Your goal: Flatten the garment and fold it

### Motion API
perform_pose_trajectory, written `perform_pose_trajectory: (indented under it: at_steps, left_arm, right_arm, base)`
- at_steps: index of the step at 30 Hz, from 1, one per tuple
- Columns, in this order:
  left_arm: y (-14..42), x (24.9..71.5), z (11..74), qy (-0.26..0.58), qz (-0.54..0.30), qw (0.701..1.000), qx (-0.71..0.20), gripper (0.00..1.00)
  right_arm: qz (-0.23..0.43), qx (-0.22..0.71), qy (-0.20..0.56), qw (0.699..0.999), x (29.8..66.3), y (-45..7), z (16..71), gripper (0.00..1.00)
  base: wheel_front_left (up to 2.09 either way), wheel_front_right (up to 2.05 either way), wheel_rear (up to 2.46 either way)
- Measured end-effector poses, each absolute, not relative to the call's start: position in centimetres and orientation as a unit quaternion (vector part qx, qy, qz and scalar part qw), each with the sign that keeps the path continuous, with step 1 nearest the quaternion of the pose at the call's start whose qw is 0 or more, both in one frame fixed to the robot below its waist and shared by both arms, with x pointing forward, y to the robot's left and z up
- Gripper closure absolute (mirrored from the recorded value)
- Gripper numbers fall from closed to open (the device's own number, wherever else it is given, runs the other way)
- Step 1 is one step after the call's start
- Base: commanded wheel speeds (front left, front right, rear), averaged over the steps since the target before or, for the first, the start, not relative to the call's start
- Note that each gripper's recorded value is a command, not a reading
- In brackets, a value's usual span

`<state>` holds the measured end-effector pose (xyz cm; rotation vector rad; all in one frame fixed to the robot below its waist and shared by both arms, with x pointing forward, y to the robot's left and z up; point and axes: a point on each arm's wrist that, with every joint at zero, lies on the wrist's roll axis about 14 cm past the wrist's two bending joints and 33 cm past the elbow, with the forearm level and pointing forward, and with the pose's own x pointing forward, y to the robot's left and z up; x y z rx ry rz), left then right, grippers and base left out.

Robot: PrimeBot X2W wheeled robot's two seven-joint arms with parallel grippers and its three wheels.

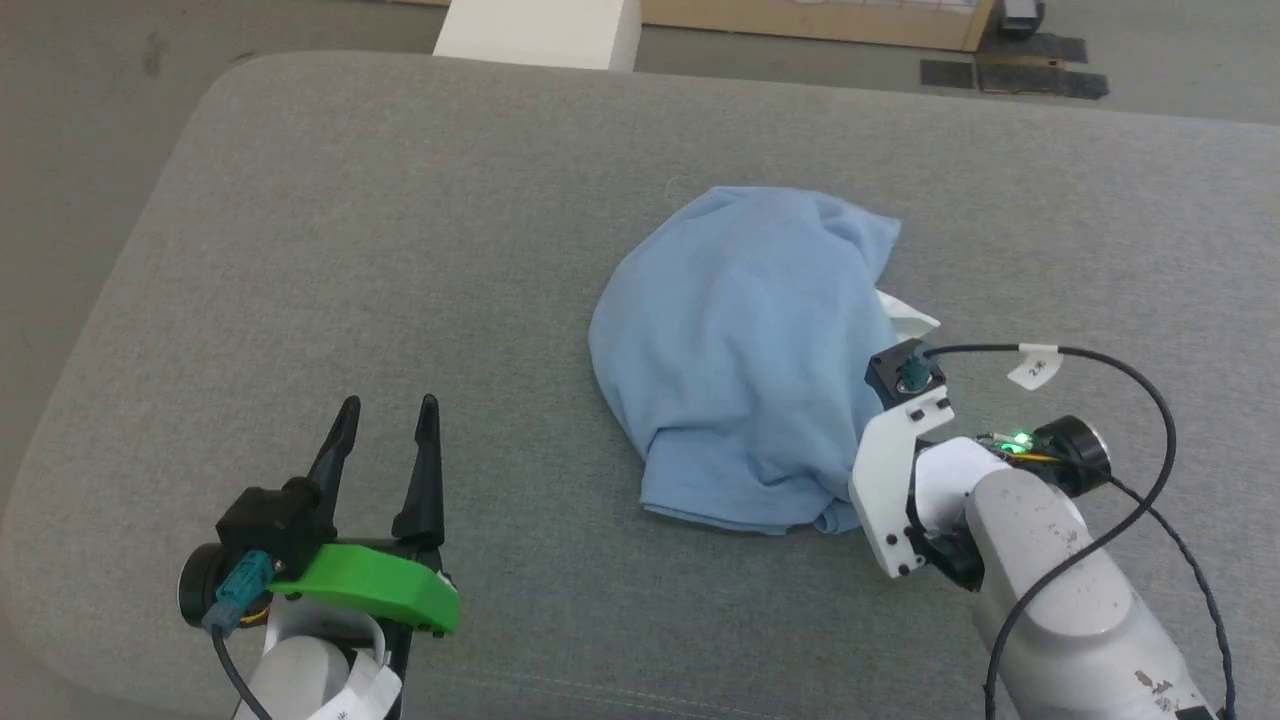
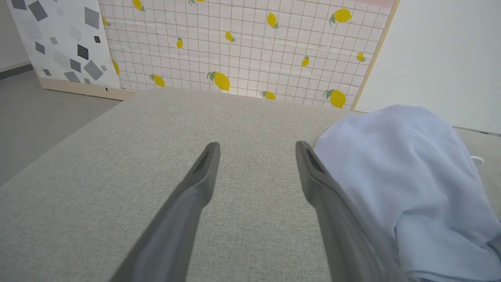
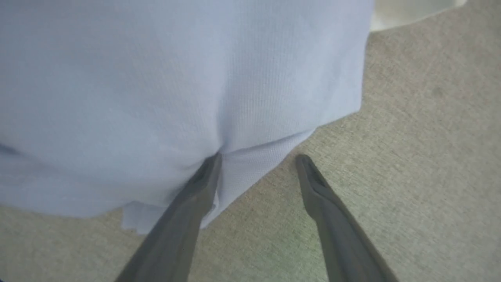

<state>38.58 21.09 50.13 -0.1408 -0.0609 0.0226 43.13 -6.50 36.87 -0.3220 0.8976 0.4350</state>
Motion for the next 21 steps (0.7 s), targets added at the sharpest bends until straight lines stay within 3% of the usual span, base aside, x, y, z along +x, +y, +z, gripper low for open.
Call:
perform_pose_trajectory:
  at_steps: [4, 5, 6, 7, 12, 16, 21]
  left_arm:
    - [21.9, 38.3, 49.6, -0.023, 0.024, 0.997, -0.067, 0.0]
    - [22.1, 38.3, 49.5, -0.022, 0.028, 0.997, -0.067, 0.0]
    - [22.2, 38.2, 49.4, -0.02, 0.03, 0.997, -0.066, 0.0]
    - [22.3, 38.2, 49.3, -0.019, 0.031, 0.997, -0.066, 0.0]
    - [21.8, 38.3, 49.5, -0.023, 0.025, 0.997, -0.075, 0.0]
    - [21.3, 38.4, 50.0, -0.031, 0.016, 0.996, -0.078, 0.0]
    - [20.0, 38.6, 50.6, -0.038, -0.003, 0.996, -0.084, 0.0]
  right_arm:
    - [0.221, -0.161, 0.441, 0.855, 43.5, -5.6, 36.3, 0.0]
    - [0.224, -0.161, 0.443, 0.853, 43.5, -5.4, 36.2, 0.44]
    - [0.226, -0.159, 0.442, 0.854, 43.7, -5.2, 36.2, 0.64]
    - [0.227, -0.158, 0.44, 0.854, 43.7, -5.1, 36.3, 1.0]
    - [0.23, -0.123, 0.414, 0.872, 44.2, -4.5, 37.7, 1.0]
    - [0.206, -0.089, 0.35, 0.909, 46.5, -5.6, 41.4, 1.0]
    - [0.129, -0.062, 0.26, 0.955, 49.6, -11.6, 47.5, 1.0]
  base:
    - [0.0, 0.0, 0.0]
    - [0.0, 0.0, 0.0]
    - [0.0, 0.0, 0.0]
    - [0.0, 0.0, 0.0]
    - [0.0, 0.0, 0.0]
    - [0.0, 0.0, 0.0]
    - [0.0, 0.0, 0.0]
